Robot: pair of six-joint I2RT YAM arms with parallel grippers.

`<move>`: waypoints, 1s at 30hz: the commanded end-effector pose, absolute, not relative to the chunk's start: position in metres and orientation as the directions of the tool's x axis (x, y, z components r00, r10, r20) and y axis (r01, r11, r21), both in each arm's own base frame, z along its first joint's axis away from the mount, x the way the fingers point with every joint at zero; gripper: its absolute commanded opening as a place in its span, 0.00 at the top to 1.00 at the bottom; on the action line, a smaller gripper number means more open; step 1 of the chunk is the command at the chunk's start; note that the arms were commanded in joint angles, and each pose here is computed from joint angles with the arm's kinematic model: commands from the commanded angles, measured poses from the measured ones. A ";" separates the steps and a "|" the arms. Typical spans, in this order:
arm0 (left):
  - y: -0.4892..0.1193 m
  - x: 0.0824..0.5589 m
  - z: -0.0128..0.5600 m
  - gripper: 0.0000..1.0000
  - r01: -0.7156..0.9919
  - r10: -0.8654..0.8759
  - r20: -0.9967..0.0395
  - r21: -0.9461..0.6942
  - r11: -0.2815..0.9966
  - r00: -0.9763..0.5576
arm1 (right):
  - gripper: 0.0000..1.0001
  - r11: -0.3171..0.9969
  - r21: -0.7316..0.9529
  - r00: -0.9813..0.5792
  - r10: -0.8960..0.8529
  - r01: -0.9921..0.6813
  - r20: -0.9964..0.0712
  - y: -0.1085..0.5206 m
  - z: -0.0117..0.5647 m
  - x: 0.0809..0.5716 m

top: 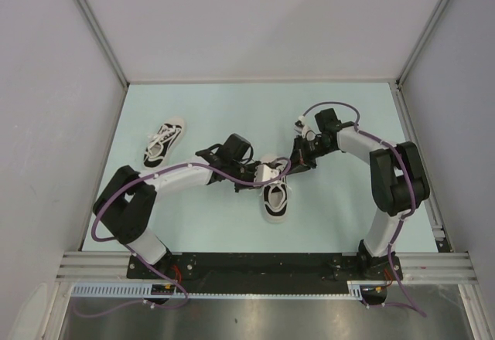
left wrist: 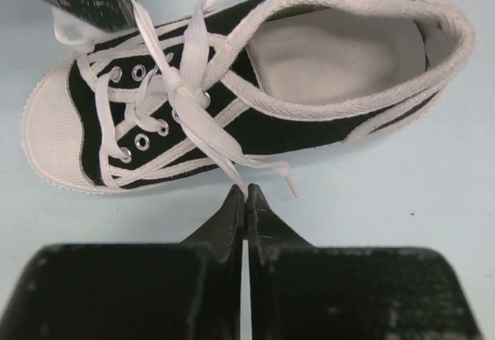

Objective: Tie the shoes

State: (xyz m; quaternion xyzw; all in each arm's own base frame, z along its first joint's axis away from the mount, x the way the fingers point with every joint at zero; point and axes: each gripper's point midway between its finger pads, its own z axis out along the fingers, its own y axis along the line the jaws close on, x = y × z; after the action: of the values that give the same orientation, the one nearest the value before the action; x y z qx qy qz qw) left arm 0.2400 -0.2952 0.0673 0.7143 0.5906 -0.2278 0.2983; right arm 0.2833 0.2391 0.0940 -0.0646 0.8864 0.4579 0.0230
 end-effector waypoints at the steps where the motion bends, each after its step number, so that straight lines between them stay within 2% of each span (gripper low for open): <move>1: -0.274 0.228 0.058 1.00 0.968 0.733 -0.632 0.173 -0.182 0.251 | 1.00 0.609 0.771 -0.983 -0.096 -0.184 -0.158 0.219 0.104 0.288; 16: -0.258 0.218 0.042 1.00 0.957 0.751 -0.592 0.175 -0.233 0.291 | 1.00 0.693 0.697 -0.981 -0.092 -0.184 -0.168 0.187 0.086 0.292; 22: -0.262 0.225 0.047 1.00 0.968 0.752 -0.609 0.156 -0.198 0.252 | 1.00 0.666 0.723 -0.981 -0.081 -0.185 -0.176 0.195 0.090 0.293; 26: -0.266 0.227 0.054 1.00 0.967 0.743 -0.620 0.156 -0.200 0.254 | 1.00 0.604 0.765 -0.974 -0.103 -0.223 -0.203 0.210 0.104 0.290; 27: -0.269 0.227 0.059 1.00 0.969 0.739 -0.626 0.150 -0.198 0.248 | 0.94 0.594 0.770 -0.972 -0.111 -0.233 -0.209 0.213 0.106 0.289; 29: -0.278 0.232 0.076 0.80 0.975 0.718 -0.660 0.153 -0.160 0.222 | 0.80 0.572 0.779 -0.965 -0.108 -0.256 -0.237 0.217 0.118 0.289; 30: -0.281 0.233 0.084 0.70 0.983 0.714 -0.677 0.133 -0.124 0.181 | 0.59 0.566 0.780 -0.962 -0.102 -0.266 -0.254 0.218 0.123 0.291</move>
State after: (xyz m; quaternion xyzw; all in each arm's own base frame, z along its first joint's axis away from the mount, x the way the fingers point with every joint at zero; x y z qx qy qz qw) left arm 0.2314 -0.2712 0.0559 0.7434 0.5717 -0.2048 0.2804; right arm 0.2850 0.2065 0.0867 -0.0733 0.9026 0.4224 0.0396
